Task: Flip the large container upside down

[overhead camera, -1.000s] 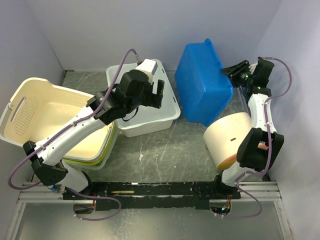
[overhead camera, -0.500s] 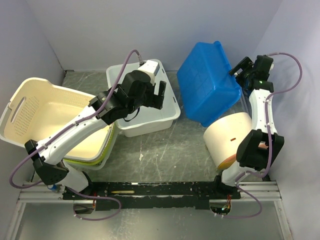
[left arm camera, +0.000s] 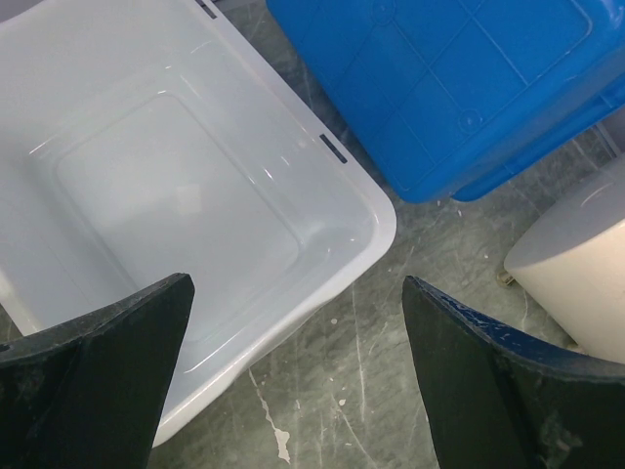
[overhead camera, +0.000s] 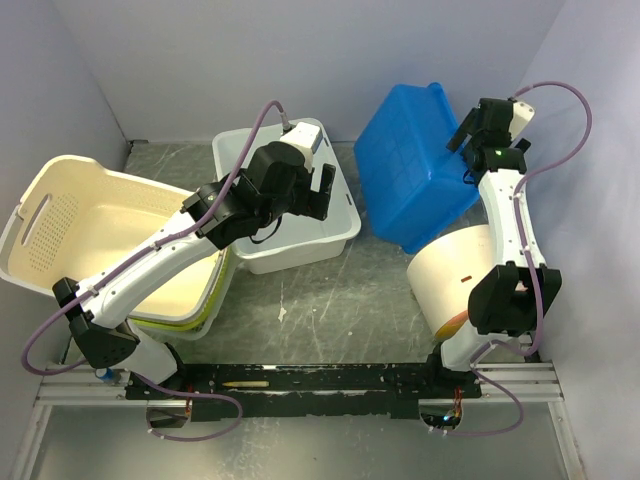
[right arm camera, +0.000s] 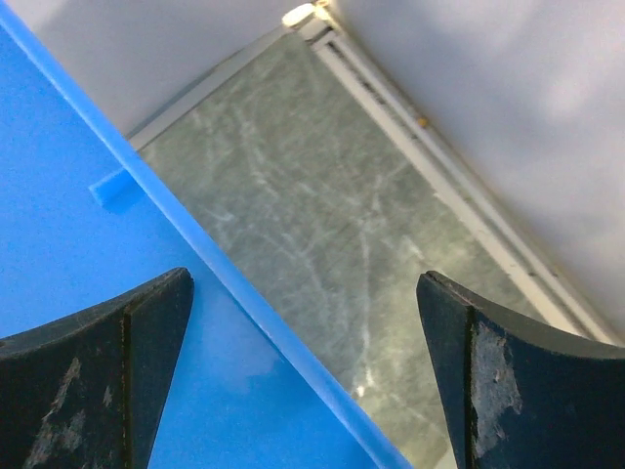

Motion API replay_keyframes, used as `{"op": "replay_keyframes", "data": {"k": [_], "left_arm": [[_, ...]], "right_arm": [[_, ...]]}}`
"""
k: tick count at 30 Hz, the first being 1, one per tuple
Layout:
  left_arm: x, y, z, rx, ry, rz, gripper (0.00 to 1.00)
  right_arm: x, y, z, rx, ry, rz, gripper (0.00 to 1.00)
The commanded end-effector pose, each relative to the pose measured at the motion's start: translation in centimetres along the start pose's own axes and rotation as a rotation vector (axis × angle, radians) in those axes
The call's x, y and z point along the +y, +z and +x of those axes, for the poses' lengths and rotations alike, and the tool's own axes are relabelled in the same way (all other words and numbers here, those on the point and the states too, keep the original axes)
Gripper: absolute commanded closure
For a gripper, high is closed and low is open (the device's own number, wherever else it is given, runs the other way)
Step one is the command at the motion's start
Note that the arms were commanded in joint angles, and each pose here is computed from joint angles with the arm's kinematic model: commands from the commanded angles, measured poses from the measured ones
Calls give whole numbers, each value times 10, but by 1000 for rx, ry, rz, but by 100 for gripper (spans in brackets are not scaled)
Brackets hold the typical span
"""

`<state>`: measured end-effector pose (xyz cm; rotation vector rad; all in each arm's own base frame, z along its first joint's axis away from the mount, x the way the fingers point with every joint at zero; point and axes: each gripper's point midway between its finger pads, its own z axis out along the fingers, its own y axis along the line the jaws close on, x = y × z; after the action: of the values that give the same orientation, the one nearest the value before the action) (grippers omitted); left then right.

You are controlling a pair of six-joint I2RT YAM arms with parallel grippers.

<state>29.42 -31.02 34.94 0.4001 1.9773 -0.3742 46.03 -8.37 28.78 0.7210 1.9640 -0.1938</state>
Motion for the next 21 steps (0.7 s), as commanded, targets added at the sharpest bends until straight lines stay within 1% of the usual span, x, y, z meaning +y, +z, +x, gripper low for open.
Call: {"op": "replay_keyframes", "data": {"k": [1,7,17,21], "left_arm": [[-6,-7,-11,-28,0,28,0],[-5,-9,-9,-28,-5,30,0],[-4,-11,-7,-27,-9,26,0],[-3,-12,-8,-31,-12,25,0]], "right_arm": [[-38,4,4,4,-92,190,1],[-38,0,0,3,-105,193,0],[-38,-15,-19,-45,-111,195,0],[-34,-22,-24,-59,-99,164,0]]}}
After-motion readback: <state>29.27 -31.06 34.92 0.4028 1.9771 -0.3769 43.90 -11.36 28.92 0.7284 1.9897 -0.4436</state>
